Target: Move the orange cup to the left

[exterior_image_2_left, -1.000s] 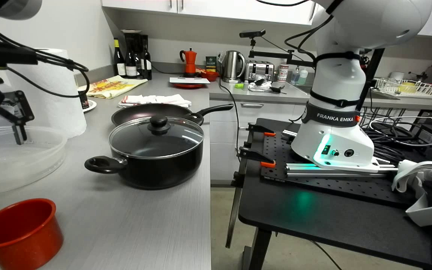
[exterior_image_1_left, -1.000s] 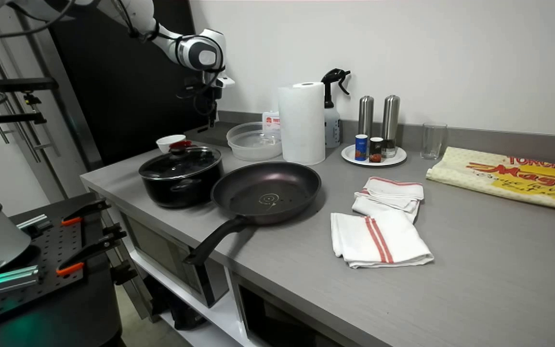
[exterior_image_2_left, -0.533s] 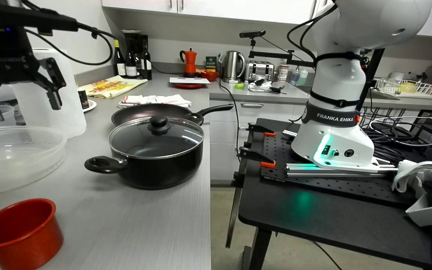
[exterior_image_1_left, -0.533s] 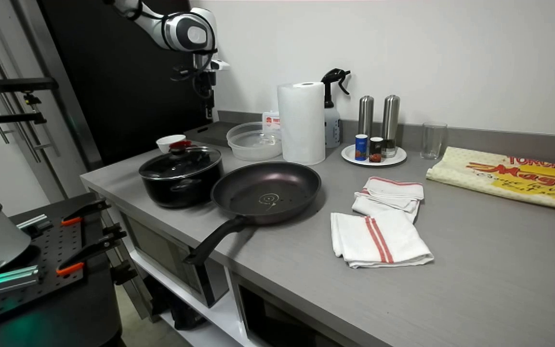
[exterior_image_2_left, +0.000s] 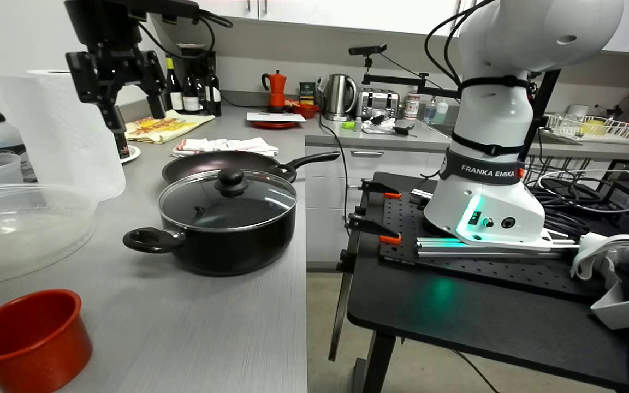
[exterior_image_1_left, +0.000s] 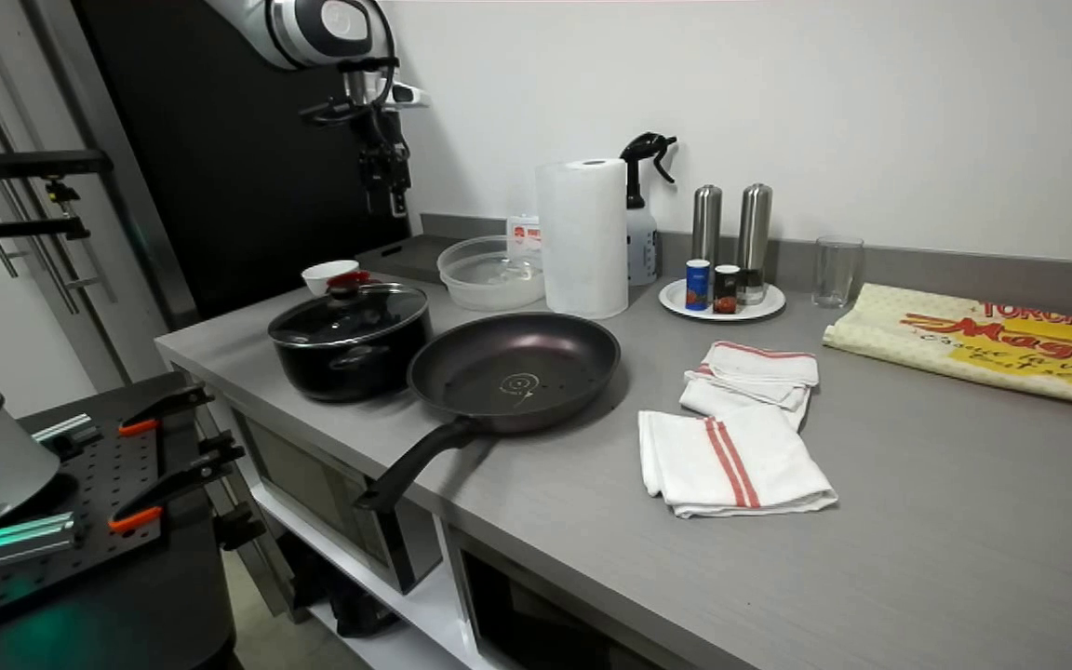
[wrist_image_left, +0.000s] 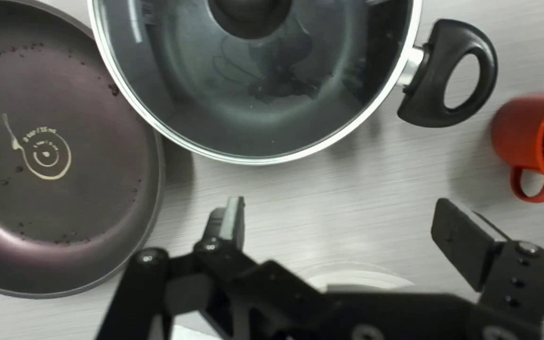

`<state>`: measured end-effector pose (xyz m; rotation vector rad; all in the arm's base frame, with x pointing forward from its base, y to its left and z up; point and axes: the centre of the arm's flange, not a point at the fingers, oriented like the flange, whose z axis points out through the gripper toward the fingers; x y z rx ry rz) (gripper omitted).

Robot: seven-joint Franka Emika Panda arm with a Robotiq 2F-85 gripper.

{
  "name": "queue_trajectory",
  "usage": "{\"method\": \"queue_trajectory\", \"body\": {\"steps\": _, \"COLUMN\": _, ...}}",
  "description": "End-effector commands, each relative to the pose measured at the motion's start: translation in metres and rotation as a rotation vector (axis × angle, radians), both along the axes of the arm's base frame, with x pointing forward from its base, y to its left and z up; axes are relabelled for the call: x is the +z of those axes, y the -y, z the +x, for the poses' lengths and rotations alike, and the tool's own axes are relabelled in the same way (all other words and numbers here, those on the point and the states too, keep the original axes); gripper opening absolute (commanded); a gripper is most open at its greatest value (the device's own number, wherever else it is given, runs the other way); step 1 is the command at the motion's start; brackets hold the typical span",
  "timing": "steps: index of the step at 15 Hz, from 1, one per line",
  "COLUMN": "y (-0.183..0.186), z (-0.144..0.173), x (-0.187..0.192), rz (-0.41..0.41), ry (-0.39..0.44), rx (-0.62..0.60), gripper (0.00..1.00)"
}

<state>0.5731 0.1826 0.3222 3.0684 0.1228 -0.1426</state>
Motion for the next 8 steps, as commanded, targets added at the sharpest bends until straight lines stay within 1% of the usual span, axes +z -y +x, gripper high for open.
{"method": "queue_trajectory", "body": {"steps": 1, "y": 0.055, "z": -0.067, "x": 0.002, "rz": 0.005, "ry": 0.060, "rx": 0.077, "gripper": 1.00}}
{"method": "queue_trajectory", "body": {"steps": 3, "y": 0.078, "z": -0.083, "x": -0.007, "rz": 0.003, "ry": 0.091, "rx": 0.087, "gripper": 1.00}}
{"method": "queue_trajectory", "body": {"steps": 4, "y": 0.050, "z": -0.037, "x": -0.004, "rz": 0.004, "ry": 0.042, "rx": 0.050, "gripper": 1.00}}
{"method": "queue_trajectory", "body": {"steps": 6, "y": 0.068, "z": -0.054, "x": -0.009, "rz": 0.006, "ry": 0.056, "rx": 0.057, "gripper": 1.00}}
{"method": "queue_trajectory", "body": {"steps": 8, "y": 0.071, "z": -0.061, "x": -0.009, "rz": 0.007, "ry": 0.060, "rx": 0.061, "gripper": 1.00}}
